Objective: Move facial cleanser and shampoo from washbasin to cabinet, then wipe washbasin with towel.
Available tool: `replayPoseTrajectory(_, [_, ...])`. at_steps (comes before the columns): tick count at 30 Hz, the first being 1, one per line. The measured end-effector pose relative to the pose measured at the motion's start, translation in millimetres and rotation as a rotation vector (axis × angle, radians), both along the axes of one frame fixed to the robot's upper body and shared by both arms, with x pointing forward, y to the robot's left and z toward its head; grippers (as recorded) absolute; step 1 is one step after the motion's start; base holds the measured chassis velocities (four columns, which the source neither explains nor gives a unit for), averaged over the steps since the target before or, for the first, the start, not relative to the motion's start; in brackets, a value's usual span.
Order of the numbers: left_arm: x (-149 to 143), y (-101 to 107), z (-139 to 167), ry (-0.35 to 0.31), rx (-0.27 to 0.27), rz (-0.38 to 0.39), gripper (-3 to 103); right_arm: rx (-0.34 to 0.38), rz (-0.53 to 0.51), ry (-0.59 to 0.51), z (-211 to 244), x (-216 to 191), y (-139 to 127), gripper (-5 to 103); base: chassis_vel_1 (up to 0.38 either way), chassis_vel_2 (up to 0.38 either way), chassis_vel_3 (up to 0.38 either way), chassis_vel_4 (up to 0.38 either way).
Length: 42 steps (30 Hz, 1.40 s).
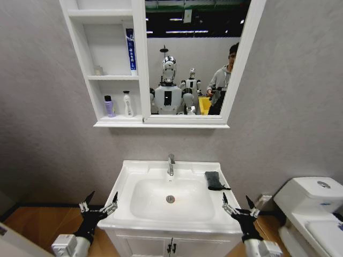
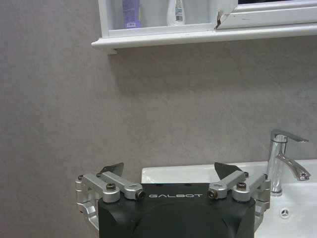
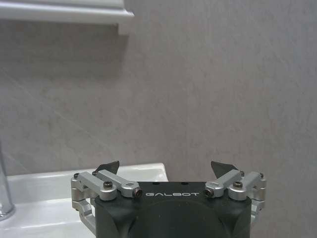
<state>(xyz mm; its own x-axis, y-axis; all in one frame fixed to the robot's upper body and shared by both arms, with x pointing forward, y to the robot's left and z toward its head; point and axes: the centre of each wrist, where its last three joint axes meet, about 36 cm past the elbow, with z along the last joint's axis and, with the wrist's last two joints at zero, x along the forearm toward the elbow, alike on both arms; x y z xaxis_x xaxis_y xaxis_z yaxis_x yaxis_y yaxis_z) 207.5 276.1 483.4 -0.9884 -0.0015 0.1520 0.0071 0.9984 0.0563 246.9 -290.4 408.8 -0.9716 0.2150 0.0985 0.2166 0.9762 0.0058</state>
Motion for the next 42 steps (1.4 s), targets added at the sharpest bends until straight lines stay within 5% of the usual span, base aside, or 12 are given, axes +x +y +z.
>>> replayPoseTrajectory(6, [0.0, 0.0, 0.0, 0.0, 0.0, 0.0, 100, 0.013, -0.008, 0.041, 4.1, 16.9, -8.3, 100, 0.048, -0.012, -0.03, 0.001])
replayPoseTrajectory(12, [-0.1, 0.0, 0.0, 0.0, 0.0, 0.0, 100, 0.025, -0.021, 0.155, 11.3, 75.7, -49.3, 100, 0.0, 0.0, 0.0, 0.0])
replayPoseTrajectory(16, [-0.1, 0.0, 0.0, 0.0, 0.0, 0.0, 100, 0.125, -0.029, 0.289, 5.9, 136.3, -74.6, 100, 0.0, 0.0, 0.0, 0.0])
replayPoseTrajectory(25, [-0.1, 0.0, 0.0, 0.0, 0.0, 0.0, 100, 0.097, 0.083, 0.355, -24.9, 208.2, -58.5, 100, 0.0, 0.0, 0.0, 0.0])
replayPoseTrajectory(32, [-0.1, 0.0, 0.0, 0.0, 0.0, 0.0, 100, 0.04, 0.111, 0.392, -56.7, 221.6, -47.4, 103, 0.0, 0.0, 0.0, 0.0])
replayPoseTrajectory(42, [-0.1, 0.0, 0.0, 0.0, 0.0, 0.0, 100, 0.025, 0.087, 0.429, -63.0, 235.1, -38.3, 76, 0.0, 0.0, 0.0, 0.0])
